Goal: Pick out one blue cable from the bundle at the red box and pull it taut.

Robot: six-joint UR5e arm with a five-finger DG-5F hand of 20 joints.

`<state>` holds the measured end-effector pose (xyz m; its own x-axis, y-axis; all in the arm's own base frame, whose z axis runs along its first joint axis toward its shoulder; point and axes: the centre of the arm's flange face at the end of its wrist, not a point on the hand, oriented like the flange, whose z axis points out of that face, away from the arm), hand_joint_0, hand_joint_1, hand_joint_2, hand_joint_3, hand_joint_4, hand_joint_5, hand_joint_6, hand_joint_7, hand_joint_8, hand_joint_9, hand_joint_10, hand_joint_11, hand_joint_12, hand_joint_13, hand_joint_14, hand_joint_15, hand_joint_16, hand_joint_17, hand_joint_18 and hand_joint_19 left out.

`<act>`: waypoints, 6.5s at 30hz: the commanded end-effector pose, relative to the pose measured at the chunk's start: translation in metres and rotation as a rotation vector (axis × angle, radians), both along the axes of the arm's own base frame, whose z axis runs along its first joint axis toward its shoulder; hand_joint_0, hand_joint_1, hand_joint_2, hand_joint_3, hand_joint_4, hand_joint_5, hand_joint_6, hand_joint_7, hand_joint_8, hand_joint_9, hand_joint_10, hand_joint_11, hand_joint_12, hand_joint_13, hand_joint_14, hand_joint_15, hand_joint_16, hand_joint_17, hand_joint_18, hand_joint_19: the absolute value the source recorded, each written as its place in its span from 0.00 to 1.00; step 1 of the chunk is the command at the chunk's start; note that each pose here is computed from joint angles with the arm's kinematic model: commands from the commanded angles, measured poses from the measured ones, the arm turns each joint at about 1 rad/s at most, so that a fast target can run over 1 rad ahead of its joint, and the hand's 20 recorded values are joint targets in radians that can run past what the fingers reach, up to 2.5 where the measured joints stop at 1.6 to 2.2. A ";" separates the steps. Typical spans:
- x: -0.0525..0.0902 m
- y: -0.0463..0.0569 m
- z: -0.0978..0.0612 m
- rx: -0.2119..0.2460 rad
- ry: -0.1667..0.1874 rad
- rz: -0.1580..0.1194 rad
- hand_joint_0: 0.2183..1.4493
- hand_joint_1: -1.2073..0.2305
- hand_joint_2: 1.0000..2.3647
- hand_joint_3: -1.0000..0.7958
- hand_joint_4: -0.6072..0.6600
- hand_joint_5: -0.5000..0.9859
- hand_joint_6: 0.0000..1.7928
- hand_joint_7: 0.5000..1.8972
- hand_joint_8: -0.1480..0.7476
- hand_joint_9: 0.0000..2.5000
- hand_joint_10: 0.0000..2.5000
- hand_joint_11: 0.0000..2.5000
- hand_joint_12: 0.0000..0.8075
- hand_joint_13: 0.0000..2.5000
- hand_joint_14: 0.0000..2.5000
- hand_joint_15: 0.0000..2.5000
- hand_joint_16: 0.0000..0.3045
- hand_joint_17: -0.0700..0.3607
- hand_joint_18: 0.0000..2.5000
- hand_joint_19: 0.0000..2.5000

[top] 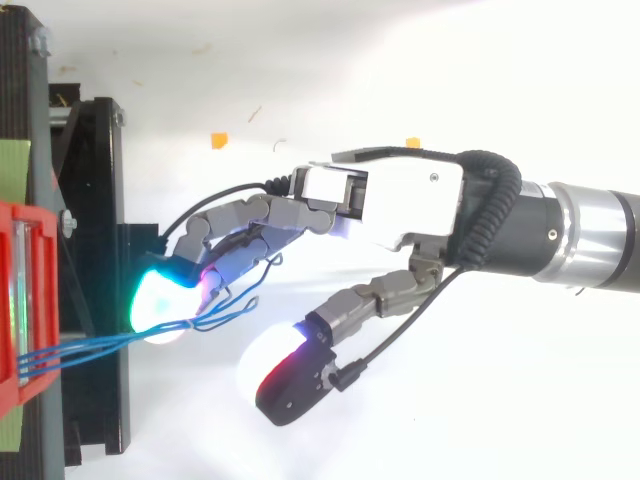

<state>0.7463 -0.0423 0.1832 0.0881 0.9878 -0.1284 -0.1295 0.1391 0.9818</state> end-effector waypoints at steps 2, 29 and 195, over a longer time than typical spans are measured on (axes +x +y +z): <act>0.000 -0.002 0.000 0.004 0.001 0.008 0.27 0.40 0.00 0.28 0.63 0.24 0.28 0.26 0.44 0.29 0.01 0.12 0.37 0.25 0.00 0.08 0.13 0.38 0.17 0.20; 0.003 0.003 0.004 0.008 -0.011 0.017 0.32 0.36 0.01 0.41 0.51 0.27 0.28 0.50 0.44 0.31 0.01 0.16 0.35 0.25 0.00 0.10 0.13 0.37 0.18 0.23; 0.006 0.000 0.011 0.018 0.004 0.028 0.38 0.23 0.01 0.42 0.40 0.28 0.52 0.26 0.48 0.48 0.01 0.31 0.38 0.34 0.01 0.14 0.14 0.38 0.29 0.24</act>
